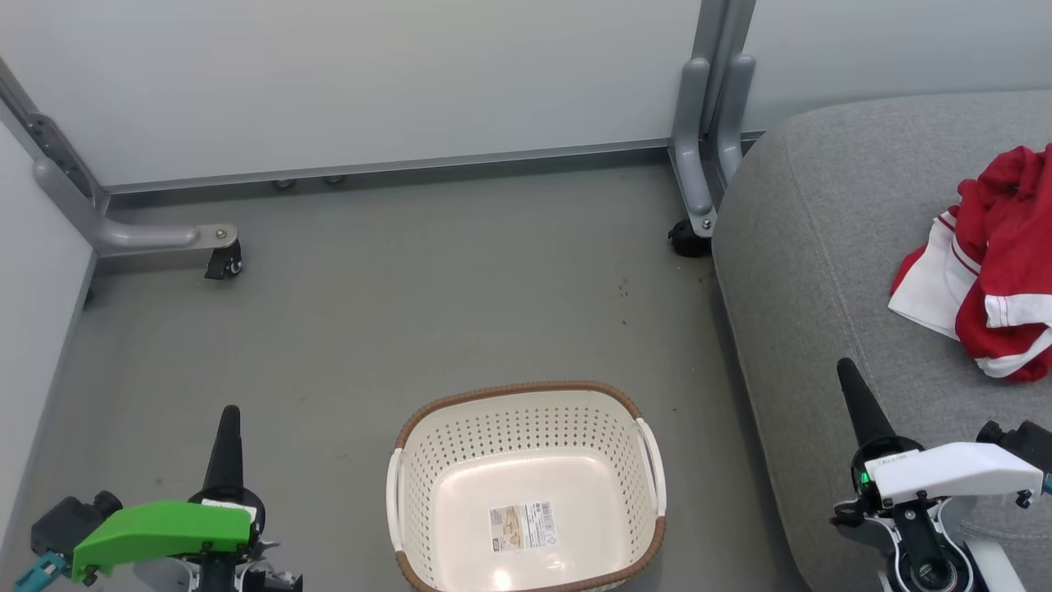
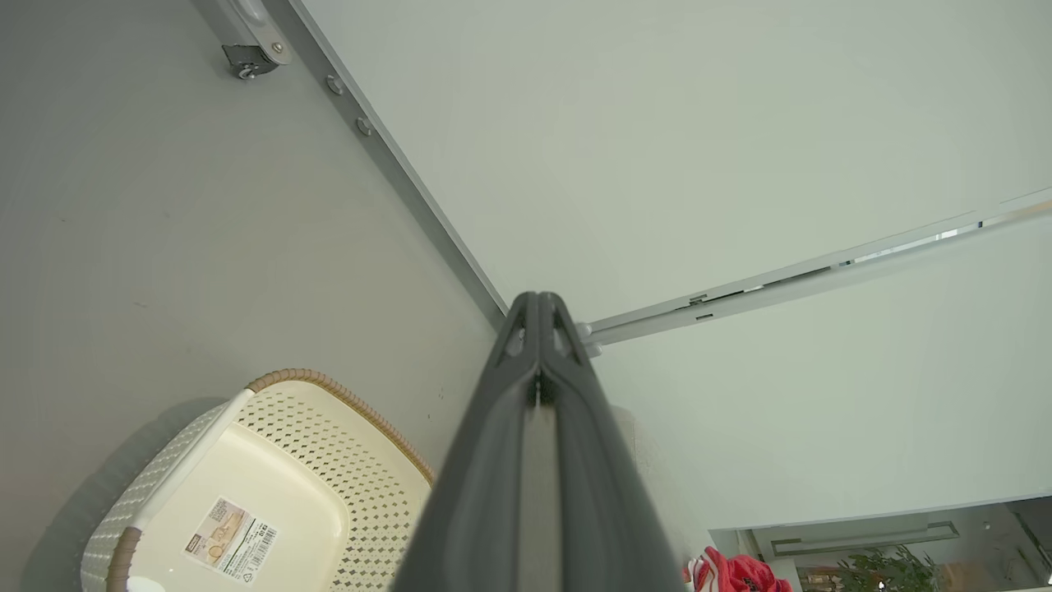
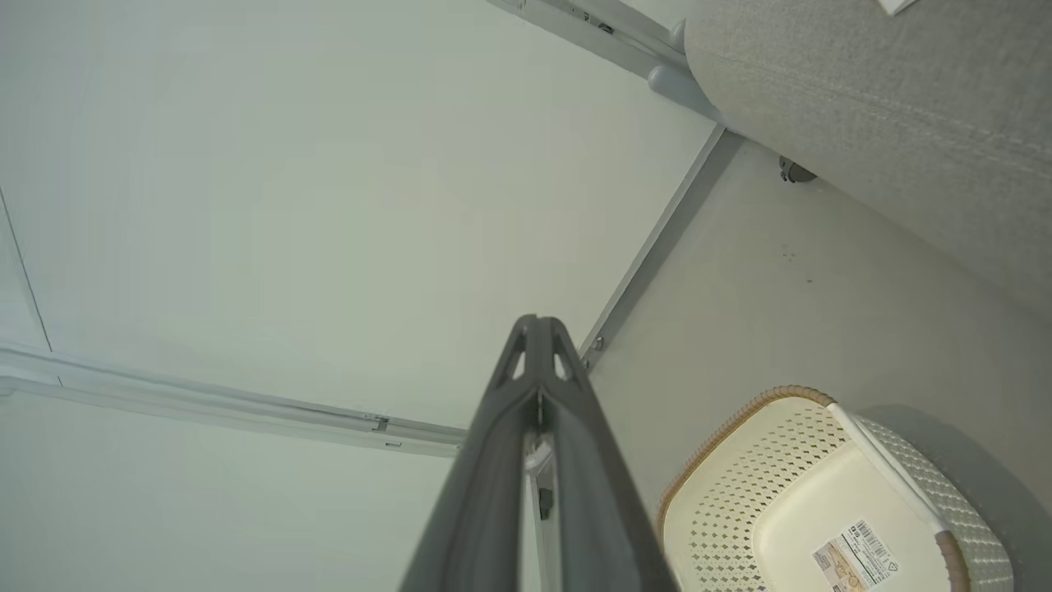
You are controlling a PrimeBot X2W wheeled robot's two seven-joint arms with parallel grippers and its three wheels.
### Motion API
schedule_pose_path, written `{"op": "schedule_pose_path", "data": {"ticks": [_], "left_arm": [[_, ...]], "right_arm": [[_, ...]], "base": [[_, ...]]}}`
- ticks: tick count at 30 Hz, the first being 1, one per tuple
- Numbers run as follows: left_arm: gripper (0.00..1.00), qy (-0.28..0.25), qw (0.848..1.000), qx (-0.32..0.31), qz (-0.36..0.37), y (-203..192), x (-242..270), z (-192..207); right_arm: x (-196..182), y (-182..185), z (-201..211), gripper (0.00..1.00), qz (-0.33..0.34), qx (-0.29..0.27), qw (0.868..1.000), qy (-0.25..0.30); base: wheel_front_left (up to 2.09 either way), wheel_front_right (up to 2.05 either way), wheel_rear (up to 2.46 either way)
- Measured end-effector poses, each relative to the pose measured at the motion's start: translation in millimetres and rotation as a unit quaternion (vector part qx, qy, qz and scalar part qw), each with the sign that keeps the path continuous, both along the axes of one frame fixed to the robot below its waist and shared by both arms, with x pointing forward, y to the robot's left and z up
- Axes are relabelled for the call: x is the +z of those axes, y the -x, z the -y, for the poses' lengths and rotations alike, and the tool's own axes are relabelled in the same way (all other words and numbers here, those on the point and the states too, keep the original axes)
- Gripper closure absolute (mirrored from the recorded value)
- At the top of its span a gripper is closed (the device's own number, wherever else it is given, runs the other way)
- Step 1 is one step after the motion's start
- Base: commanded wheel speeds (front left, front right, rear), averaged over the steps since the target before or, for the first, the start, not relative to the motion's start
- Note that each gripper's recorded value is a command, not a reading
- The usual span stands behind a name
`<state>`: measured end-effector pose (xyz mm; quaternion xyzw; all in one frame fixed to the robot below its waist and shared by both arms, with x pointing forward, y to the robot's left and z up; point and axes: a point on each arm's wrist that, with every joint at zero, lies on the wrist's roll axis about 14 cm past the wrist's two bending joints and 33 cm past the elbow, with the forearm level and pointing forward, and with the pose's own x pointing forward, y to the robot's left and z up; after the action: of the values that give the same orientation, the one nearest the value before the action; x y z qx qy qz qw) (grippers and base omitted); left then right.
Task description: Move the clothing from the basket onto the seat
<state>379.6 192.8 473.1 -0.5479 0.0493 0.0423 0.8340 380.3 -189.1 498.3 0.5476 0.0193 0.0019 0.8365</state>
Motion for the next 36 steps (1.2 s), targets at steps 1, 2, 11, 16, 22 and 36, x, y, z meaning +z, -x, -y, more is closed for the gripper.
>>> {"op": "schedule_pose_path", "data": {"ticks": [1,2,11,16,22,36], "left_arm": [[1.00,0.005,1.000,0.000,0.001,-0.1,0.4,0.1],[1.00,0.009,1.000,0.000,0.002,-0.2,1.1,0.1],[1.00,0.052,0.999,0.002,0.013,-2.6,6.9,-0.7],[1.00,0.073,0.997,0.003,0.019,-3.6,10.2,-1.8],[1.00,0.097,0.995,0.005,0.022,-3.6,12.1,-3.0],[1.00,0.149,0.988,0.005,0.040,-6.1,21.1,-4.4]], "right_arm": [[-0.3,0.1,0.2,1.00,-0.001,-0.001,1.000,-0.005],[-0.7,0.1,0.2,1.00,-0.002,0.000,1.000,-0.009],[-0.1,-1.3,3.1,1.00,-0.001,-0.006,0.999,-0.051],[1.4,-2.9,4.2,1.00,0.000,-0.007,0.997,-0.073],[0.6,-2.8,5.5,1.00,-0.001,-0.009,0.995,-0.097],[3.7,-5.6,7.7,1.00,0.003,-0.013,0.989,-0.150]], "base": [[0.00,0.00,0.00],[0.00,0.00,0.00],[0.00,0.00,0.00],[0.00,0.00,0.00],[0.00,0.00,0.00],[0.00,0.00,0.00]]}}
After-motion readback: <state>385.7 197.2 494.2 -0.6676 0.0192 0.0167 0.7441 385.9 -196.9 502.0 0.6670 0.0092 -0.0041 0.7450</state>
